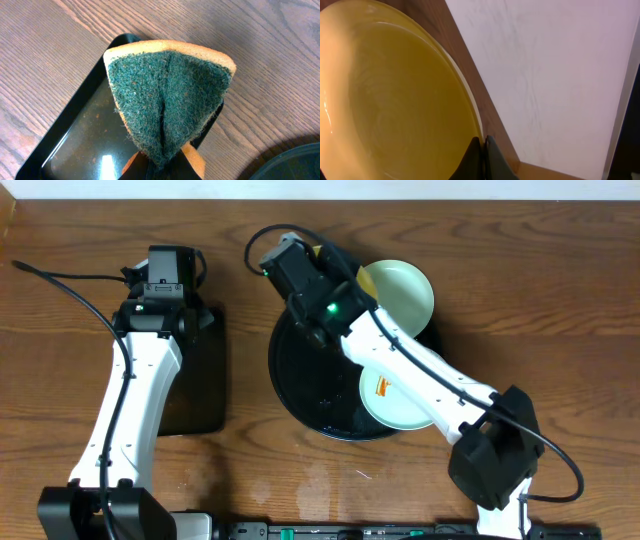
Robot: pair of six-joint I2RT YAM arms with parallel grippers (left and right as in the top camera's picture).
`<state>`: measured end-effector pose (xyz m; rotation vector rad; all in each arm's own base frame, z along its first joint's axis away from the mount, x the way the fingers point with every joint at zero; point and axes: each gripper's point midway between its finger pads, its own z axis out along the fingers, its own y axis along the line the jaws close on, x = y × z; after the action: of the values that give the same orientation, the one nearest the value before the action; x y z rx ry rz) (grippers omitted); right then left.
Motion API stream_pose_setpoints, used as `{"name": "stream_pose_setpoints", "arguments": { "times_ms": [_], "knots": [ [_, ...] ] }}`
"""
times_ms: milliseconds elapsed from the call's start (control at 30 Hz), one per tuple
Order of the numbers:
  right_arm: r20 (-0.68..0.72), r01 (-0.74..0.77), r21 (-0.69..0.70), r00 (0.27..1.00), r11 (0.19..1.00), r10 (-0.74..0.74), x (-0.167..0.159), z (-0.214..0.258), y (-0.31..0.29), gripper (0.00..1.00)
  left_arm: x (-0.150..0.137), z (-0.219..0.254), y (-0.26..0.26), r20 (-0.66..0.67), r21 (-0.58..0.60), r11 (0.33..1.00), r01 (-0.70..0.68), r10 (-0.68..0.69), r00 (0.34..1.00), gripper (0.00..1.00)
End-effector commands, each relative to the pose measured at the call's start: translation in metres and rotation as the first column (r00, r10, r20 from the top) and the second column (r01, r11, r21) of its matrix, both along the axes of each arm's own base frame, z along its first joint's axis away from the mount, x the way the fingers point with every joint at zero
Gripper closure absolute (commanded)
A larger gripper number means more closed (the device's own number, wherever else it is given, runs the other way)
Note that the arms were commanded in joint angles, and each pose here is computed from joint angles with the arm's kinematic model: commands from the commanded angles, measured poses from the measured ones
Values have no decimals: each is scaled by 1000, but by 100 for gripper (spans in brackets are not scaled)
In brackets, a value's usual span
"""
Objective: Clean dirty plates on tray and stack at the side
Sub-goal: 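Grasp the yellow plate rim with the right gripper and lift it right, then set the yellow plate down at the upper right with the right gripper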
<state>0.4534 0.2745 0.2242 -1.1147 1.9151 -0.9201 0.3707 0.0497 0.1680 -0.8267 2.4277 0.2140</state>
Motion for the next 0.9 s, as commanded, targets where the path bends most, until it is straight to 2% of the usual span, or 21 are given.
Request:
{"name": "stream_pose_setpoints", "arguments": {
  "times_ms": [0, 133, 233, 400, 500, 667, 767, 833, 867],
  "knots": [
    [58, 18, 46, 998, 999, -21, -3, 27, 0, 99, -2, 1, 6, -1, 18, 1000, -24, 24, 1000, 93],
    [57, 51, 124, 997, 991, -58, 1, 24, -4, 99, -2, 1, 6, -1, 18, 1000, -24, 24, 1000, 93],
    [49, 105, 244, 992, 964, -121, 7, 20, -10, 99, -2, 1, 6, -1, 18, 1000, -24, 24, 1000, 93],
    [-73, 226, 460, 973, 858, -218, 18, 2, -35, 99, -4, 0, 6, -8, 18, 1000, -24, 24, 1000, 93],
    [-210, 296, 599, 955, 744, -211, 24, -5, -49, 99, -4, 0, 6, -8, 18, 1000, -23, 24, 1000, 92],
    [-436, 406, 780, 898, 476, -52, 38, -7, -88, 99, -4, 0, 6, -7, 18, 1000, -25, 25, 1000, 93],
    [-512, 473, 813, 858, 340, 29, 43, -9, -127, 99, -4, 0, 6, -6, 16, 999, -27, 28, 1000, 93],
    [-555, 537, 807, 832, 246, 6, 47, -13, -178, 99, -4, 0, 6, -6, 16, 999, -27, 28, 1000, 93],
    [-565, 554, 802, 825, 223, -20, 48, -15, -196, 99, -4, 0, 6, -6, 16, 999, -27, 28, 1000, 93]
  ]
}}
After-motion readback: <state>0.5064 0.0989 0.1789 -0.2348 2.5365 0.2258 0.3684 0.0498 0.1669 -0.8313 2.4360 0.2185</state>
